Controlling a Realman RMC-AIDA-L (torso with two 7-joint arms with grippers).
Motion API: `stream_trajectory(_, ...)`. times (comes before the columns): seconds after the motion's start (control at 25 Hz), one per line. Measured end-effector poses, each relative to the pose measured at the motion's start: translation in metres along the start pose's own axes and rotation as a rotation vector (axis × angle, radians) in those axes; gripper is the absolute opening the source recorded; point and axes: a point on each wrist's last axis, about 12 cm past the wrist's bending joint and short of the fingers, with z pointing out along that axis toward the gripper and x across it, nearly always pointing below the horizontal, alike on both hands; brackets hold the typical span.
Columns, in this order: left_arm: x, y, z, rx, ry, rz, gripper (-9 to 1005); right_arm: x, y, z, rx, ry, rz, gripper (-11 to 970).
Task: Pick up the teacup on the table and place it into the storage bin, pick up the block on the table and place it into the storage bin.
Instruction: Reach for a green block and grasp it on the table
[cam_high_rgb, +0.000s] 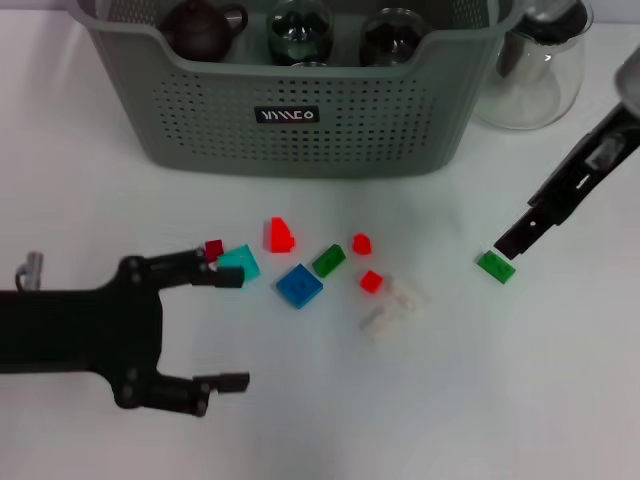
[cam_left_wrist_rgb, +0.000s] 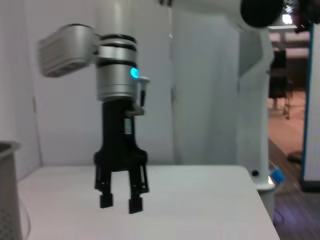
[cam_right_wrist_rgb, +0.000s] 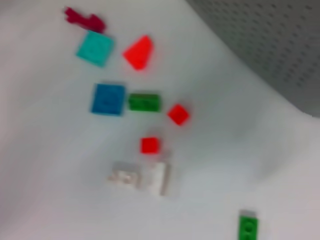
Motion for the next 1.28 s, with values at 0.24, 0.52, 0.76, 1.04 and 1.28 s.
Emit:
stream_trajectory(0.24, 0.006, 0.001, 0.012, 0.027, 0.033, 0.003, 885, -0.012, 0.005, 0.018, 0.085, 0.066, 0.011, 819)
stream_trajectory(0.52, 0.010, 0.004, 0.020, 0.026, 0.029, -0.010, 885, -0.013, 0.004, 0.041, 0.133, 0.066, -0.003, 820)
stream_trajectory(0.76, 0.011, 0.003, 0.022, 0.028, 0.023, -0.021, 886, -0.011, 0.006, 0.065, 0.142, 0.082, -0.005, 819)
stream_trajectory(1.04, 0.013, 0.002, 0.022, 0.025, 0.017, -0.032, 885, -0.014, 0.012, 0.075, 0.188, 0.101, -0.018, 819)
stream_trajectory(1.28, 0.015, 0.000, 0.023, 0.023, 0.007, -0.047, 886, -0.016, 0.018, 0.081, 0.189, 0.098, -0.039, 779)
